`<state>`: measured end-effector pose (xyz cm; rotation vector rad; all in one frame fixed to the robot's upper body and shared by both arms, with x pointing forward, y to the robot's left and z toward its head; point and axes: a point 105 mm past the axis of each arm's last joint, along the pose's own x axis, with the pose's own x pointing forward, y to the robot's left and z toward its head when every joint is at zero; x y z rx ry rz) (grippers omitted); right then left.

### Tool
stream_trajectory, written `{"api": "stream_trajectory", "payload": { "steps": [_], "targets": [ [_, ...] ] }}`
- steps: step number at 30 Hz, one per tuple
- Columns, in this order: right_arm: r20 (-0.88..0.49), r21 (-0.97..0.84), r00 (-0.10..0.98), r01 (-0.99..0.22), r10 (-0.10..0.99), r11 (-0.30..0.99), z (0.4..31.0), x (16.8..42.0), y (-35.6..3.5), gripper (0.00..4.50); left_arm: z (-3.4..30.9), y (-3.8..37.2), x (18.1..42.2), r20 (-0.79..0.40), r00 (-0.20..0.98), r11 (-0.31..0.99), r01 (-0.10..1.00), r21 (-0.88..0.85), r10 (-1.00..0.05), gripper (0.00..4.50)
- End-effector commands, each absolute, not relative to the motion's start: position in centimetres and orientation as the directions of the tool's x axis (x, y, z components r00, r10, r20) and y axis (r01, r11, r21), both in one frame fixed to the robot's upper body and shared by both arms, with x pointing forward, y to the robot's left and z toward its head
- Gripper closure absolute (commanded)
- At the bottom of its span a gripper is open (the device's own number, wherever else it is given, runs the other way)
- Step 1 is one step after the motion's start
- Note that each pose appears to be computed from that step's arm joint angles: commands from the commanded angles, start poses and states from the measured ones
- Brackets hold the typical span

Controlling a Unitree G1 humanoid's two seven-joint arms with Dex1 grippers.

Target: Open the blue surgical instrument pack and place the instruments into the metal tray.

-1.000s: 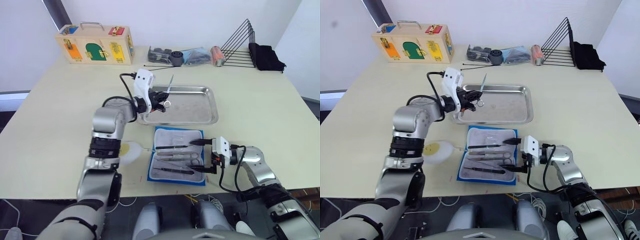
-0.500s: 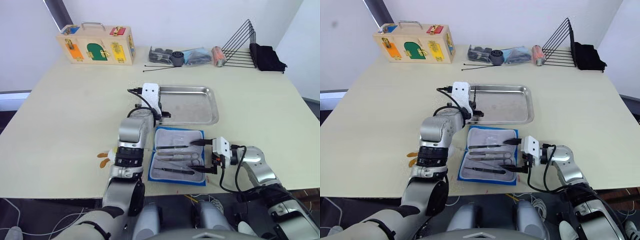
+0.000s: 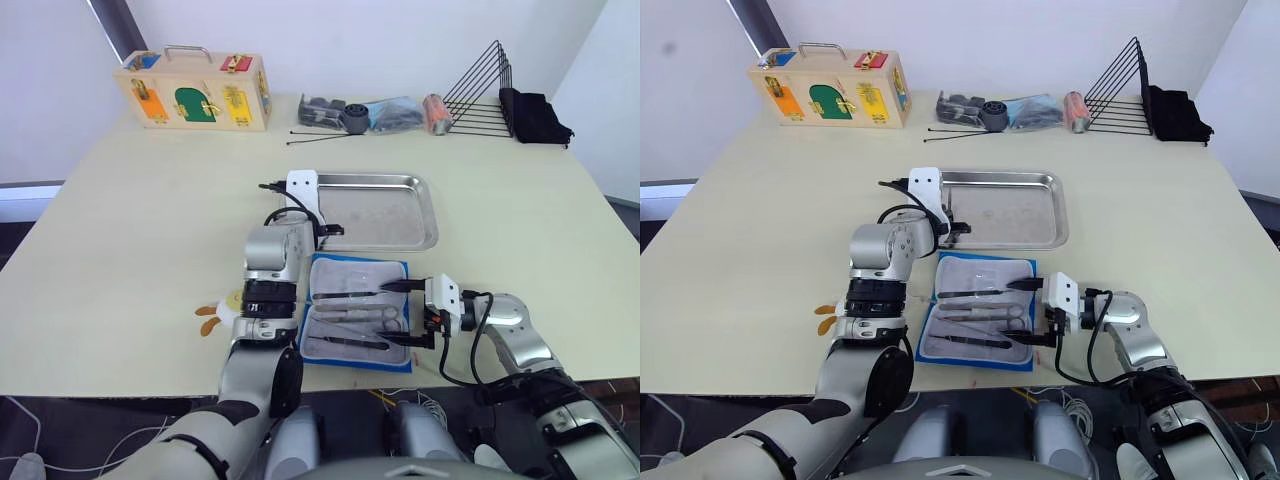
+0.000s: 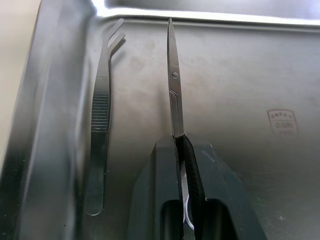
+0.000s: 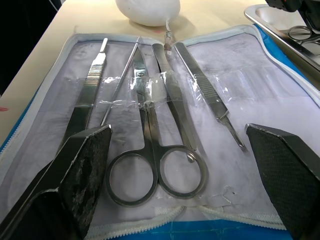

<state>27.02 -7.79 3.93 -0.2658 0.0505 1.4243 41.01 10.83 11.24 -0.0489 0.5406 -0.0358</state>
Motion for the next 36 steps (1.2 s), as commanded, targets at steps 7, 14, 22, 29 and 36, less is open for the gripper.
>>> {"api": "stream_trajectory", "payload": {
  "steps": [7,14,22,29,36],
  "targets": [
    [-0.326,0.032,0.079,-0.995,0.942,0.094,-1.2,24.4,-8.0,0.0,11.0,11.0,41.0,-0.535,0.843,0.998,0.029,-0.056,-0.055,4.48],
    [-0.326,0.033,0.083,-0.995,0.942,0.099,-1.2,24.5,-8.0,0.0,11.3,11.3,41.3,-0.517,0.855,0.999,0.01,-0.05,-0.034,4.48],
    [-0.323,0.034,0.084,-0.994,0.943,0.1,-1.2,24.5,-8.0,0.0,11.3,11.6,41.4,-0.507,0.862,0.998,0.004,-0.06,-0.034,4.48],
    [-0.321,0.033,0.082,-0.995,0.944,0.098,-1.2,24.5,-7.9,0.0,11.5,11.7,41.4,-0.5,0.866,1.0,0.011,-0.014,-0.017,3.18],
    [-0.319,0.029,0.082,-0.995,0.944,0.096,-1.1,24.5,-7.9,0.0,13.3,11.0,41.6,-0.41,0.909,0.997,0.077,-0.01,-0.074,3.18]
  ]
}}
